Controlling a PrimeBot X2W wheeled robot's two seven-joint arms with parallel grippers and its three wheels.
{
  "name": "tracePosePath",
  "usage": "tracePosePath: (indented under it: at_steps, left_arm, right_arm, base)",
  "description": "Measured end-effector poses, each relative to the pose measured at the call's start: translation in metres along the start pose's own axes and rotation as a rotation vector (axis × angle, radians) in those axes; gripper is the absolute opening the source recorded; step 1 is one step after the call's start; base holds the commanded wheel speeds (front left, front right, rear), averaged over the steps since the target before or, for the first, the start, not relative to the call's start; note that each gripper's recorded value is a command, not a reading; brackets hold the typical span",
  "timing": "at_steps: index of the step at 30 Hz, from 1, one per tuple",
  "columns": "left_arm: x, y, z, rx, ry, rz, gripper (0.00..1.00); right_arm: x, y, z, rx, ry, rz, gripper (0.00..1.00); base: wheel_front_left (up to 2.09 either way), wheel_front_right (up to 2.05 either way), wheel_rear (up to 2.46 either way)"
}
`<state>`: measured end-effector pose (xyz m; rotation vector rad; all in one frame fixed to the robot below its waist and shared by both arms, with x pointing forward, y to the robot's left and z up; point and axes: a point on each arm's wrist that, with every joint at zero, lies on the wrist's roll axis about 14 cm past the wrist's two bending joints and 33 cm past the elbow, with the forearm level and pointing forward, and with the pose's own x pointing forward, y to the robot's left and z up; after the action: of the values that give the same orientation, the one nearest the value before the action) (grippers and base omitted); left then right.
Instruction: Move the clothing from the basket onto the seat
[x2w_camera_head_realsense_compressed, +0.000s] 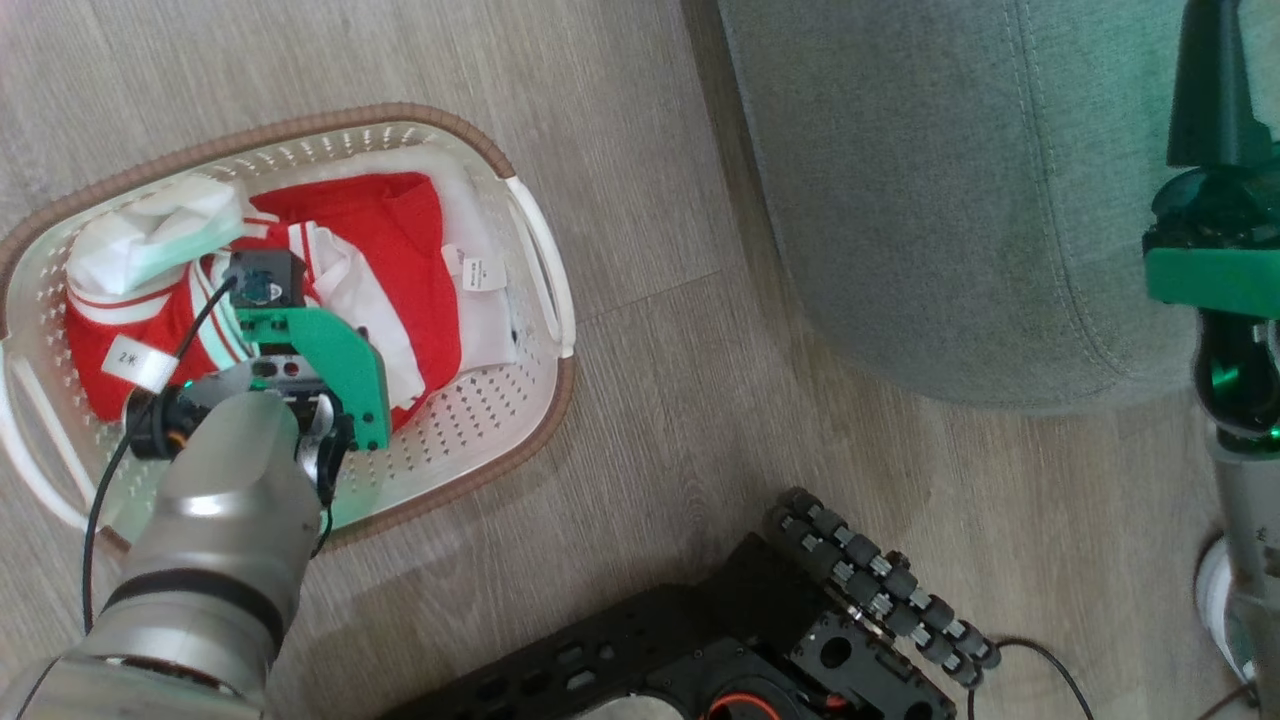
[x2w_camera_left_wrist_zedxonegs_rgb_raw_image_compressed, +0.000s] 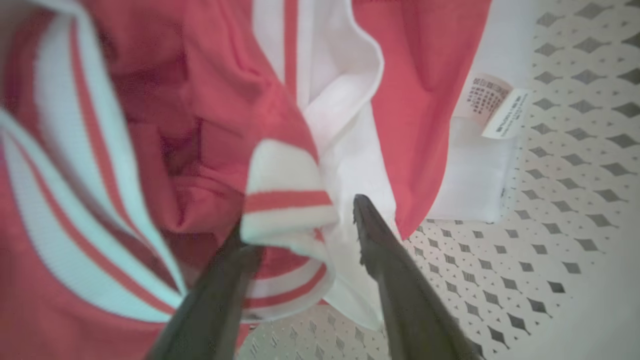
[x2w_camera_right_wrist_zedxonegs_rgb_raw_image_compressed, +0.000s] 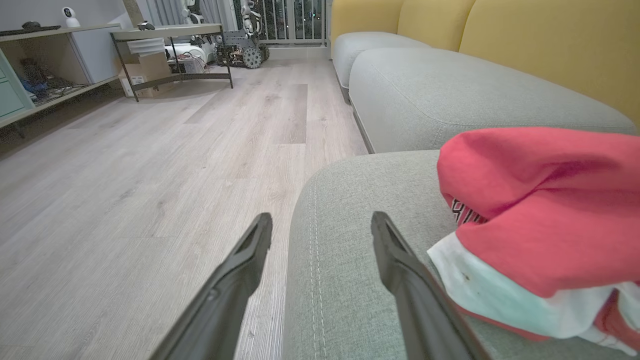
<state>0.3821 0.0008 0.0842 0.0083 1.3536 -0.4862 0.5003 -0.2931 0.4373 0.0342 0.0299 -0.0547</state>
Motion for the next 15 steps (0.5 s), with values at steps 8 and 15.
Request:
tracePosePath:
  at_steps: [8,15]
  left_arm:
    - [-0.006,0.000,0.011,-0.003,-0.047,0.002,0.00]
    - [-0.032,-0.010,0.033,-0.030,-0.167,-0.024,0.00]
  right_arm:
    - [-0.001,0.001,0.004,0.011,-0.010,-0.004,1.00]
    - [-0.006,0.004,0.033,0.017,-0.072,0.003,1.00]
  base:
    - [0.00,0.00,0.00]
    - [0.00,0.00,0.00]
